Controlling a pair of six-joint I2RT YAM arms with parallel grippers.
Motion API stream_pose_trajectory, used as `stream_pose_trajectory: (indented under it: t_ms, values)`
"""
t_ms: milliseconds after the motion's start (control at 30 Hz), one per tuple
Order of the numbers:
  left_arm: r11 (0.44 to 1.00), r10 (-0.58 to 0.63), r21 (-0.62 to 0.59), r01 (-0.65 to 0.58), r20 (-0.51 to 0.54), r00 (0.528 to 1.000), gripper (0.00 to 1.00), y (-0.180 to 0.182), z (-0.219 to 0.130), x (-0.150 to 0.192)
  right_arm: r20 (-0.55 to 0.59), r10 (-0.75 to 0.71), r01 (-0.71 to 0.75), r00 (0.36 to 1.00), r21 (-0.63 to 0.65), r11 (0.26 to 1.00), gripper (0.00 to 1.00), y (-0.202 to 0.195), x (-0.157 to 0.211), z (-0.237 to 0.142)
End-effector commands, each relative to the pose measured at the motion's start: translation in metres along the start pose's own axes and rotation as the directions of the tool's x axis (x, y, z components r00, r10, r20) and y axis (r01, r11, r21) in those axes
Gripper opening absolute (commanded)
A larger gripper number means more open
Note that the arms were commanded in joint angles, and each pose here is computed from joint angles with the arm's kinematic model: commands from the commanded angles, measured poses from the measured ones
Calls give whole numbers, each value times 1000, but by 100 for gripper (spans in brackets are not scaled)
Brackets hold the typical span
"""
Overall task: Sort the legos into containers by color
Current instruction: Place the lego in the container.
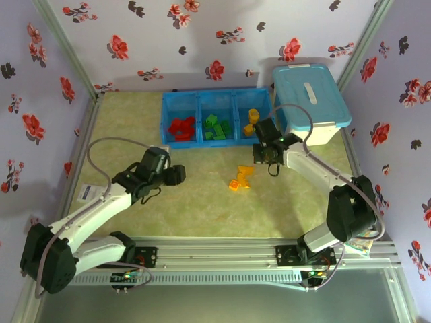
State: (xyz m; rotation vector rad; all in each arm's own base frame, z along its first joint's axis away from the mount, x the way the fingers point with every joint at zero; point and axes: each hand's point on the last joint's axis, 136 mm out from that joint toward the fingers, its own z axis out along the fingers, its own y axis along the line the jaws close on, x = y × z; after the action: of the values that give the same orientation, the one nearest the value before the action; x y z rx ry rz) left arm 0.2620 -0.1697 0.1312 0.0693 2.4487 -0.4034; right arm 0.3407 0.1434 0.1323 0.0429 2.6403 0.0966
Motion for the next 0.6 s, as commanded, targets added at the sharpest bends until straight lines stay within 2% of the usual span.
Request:
stream_pose_trajectory:
  t_ms: [0,100,233,500,567]
  values:
    - [1000,-12,15,11,5,1000,67,-7,2,9,25,-6,6,1000,20,1000,13,-4,-29,-5]
    - [999,-4,33,4,-8,1000,68,-16,6,21,36,30,-30,999,-10,1000,14,-1,-54,4]
    - [997,36,69,-34,-39,999,67,-34,14,43,-16,63,-63,998,-39,997,12,8,-70,32]
    - [989,119,91,-113,-56,991,67,-58,17,64,11,68,-68,998,33,997,12,5,-124,50]
    - [987,127,104,-122,-49,991,67,-64,16,64,21,72,-73,997,61,995,16,1,-134,52]
